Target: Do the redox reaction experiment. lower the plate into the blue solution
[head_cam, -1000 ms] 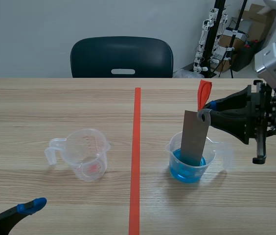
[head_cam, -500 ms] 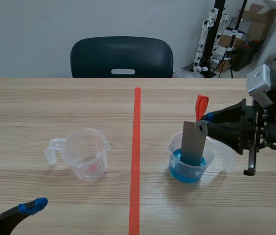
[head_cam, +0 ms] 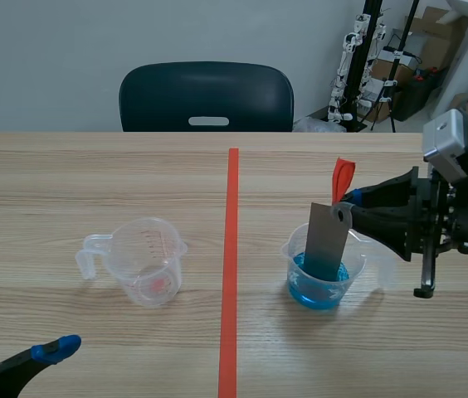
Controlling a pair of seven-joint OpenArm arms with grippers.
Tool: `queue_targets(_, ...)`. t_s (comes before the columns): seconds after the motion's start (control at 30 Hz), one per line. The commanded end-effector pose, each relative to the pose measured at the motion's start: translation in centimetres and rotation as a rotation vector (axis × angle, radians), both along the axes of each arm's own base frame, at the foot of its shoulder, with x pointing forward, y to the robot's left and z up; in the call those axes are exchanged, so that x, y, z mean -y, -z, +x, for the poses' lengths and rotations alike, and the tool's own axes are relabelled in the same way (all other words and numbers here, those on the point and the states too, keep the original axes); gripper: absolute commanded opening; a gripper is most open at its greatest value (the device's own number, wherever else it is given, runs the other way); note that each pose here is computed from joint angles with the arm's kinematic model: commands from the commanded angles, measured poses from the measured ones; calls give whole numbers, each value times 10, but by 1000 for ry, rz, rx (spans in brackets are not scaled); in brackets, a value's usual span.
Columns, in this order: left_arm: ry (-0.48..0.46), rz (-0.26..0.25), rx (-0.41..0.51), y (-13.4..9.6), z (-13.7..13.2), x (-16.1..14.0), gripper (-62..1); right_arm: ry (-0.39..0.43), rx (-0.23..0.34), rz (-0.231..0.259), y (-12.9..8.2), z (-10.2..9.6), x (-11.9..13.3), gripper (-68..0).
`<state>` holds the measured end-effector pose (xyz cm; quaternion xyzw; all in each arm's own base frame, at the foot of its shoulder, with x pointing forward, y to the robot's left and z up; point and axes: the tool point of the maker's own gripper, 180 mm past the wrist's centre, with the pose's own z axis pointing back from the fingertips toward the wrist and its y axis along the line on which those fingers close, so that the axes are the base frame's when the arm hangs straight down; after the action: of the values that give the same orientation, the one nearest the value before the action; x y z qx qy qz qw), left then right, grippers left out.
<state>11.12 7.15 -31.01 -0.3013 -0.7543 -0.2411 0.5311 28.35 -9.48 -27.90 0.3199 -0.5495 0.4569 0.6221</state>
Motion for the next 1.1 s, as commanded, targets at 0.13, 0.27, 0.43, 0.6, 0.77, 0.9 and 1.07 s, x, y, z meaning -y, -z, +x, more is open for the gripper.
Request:
queue_targets(0.13,0,-36,40,-10,-1,-2,-37,1,37,37,-16,6,0,-669)
queue_targets(0.27,0,-36,40,-10,-1,-2,-37,-3,38,28,-15,5,0,-669)
queue_targets(0.43,0,-36,40,-10,-1,-2,-37,-11,40,13,-12,4,0,-669)
queue_targets(0.6,0,-36,40,-10,-1,-2,-37,-11,39,12,-12,4,0,-669)
queue_targets(0.77,0,-36,40,-10,-1,-2,-37,-11,39,12,-12,4,0,-669)
queue_targets(0.9,0,-36,40,-10,-1,-2,-37,-11,39,12,-12,4,0,-669)
queue_targets(1.07,0,-36,40,-10,-1,-2,-37,-11,39,12,-12,4,0,-669)
